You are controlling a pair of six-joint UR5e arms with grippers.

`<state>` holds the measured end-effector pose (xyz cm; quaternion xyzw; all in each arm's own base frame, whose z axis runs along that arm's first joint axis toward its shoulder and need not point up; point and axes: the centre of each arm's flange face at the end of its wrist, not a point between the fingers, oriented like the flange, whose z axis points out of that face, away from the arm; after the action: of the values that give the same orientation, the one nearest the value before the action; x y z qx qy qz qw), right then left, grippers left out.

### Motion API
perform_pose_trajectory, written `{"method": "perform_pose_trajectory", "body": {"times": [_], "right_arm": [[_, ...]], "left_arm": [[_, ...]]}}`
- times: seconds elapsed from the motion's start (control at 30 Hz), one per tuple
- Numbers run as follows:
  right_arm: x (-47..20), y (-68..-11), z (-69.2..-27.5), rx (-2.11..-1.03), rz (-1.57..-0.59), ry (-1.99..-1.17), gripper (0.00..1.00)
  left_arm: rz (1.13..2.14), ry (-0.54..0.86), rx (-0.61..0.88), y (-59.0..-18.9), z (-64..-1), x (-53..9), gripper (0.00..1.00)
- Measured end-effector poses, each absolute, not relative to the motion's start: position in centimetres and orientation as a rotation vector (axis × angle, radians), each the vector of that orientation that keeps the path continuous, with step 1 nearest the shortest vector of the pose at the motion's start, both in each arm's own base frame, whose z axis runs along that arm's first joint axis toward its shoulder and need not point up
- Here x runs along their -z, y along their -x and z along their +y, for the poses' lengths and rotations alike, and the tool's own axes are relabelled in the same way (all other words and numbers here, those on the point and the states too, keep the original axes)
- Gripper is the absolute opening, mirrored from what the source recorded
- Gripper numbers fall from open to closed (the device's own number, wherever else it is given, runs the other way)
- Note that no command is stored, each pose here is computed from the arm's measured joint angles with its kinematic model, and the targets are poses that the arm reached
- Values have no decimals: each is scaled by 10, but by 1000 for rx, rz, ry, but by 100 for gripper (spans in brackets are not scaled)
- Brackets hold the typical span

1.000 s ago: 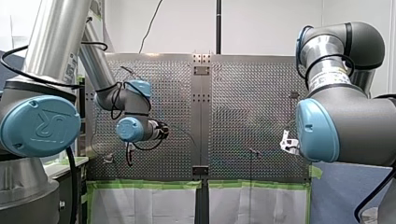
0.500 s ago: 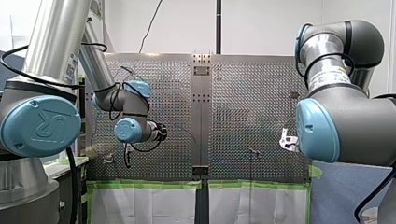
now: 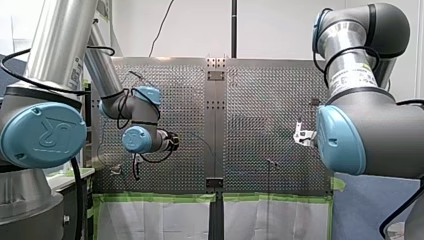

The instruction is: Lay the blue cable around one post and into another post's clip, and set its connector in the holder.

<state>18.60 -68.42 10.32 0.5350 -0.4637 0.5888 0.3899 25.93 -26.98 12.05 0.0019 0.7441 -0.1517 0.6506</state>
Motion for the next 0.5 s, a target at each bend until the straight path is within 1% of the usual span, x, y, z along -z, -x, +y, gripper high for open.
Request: {"method": "perform_pose_trajectory", "body": {"times": [0.23,0.5], "right_arm": [[-136,-208,-678,-1520,-1124,-1367,0],[-155,-226,-669,-1508,-1099,-1391,0]], "left_arm": [[1691,-5,346,-259,-270,-120,100],[1691,-4,345,-259,-270,-120,100]]}}
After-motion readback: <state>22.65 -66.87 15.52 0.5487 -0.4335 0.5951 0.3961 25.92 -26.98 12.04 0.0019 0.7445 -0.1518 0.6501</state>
